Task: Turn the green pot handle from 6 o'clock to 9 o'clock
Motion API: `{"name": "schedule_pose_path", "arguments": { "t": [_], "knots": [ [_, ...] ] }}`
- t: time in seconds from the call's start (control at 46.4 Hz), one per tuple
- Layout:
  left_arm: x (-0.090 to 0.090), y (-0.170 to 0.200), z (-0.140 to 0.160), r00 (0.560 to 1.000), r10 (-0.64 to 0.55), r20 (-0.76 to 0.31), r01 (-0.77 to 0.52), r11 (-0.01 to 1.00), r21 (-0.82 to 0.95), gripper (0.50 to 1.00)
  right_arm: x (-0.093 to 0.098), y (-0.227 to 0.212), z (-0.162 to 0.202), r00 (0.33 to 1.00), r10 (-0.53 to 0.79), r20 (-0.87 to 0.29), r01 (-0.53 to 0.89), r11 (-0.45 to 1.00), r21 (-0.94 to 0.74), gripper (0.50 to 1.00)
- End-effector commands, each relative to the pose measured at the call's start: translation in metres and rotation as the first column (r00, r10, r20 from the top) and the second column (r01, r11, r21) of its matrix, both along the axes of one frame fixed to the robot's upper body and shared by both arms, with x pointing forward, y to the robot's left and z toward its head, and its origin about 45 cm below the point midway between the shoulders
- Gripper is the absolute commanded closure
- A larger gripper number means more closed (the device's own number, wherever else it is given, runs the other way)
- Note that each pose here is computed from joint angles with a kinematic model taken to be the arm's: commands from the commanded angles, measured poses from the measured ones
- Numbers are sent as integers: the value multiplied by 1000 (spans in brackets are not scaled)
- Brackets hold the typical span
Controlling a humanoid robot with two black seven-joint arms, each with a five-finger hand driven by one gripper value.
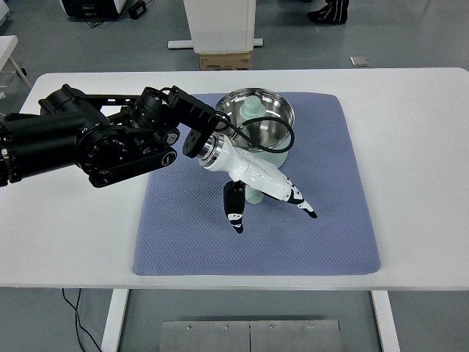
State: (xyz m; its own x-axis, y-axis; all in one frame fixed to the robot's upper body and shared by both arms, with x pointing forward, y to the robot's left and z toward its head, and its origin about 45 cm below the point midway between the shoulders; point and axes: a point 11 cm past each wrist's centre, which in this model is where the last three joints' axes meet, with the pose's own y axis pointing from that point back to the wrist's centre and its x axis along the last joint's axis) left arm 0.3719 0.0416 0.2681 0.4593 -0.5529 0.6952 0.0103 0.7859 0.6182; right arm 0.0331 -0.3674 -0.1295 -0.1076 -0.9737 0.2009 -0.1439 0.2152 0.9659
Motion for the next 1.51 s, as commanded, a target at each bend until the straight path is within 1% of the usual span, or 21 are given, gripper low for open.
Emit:
{"name": "schedule_pose_path", "arguments": {
  "t": [0.0,0.215,0.754,0.883,1.077,1.487],
  "knots": [
    [1,1,1,1000,-6,12,6,1000,9,500,0,0,0,1000,0,0,0,1000,1,500],
    [2,1,2,999,-14,30,14,1000,28,500,0,0,0,1000,0,0,0,1000,0,500],
    [9,10,8,999,8,41,-9,1000,29,500,0,0,0,1000,0,0,0,1000,0,500],
    [13,15,15,999,18,51,-20,999,43,500,0,0,0,1000,0,0,0,1000,0,500],
    [15,13,21,998,12,65,-15,999,48,500,0,0,0,1000,0,0,0,1000,0,500],
    [15,13,34,999,12,39,-17,993,117,500,0,0,0,1000,0,0,0,1000,0,500]
  ]
}}
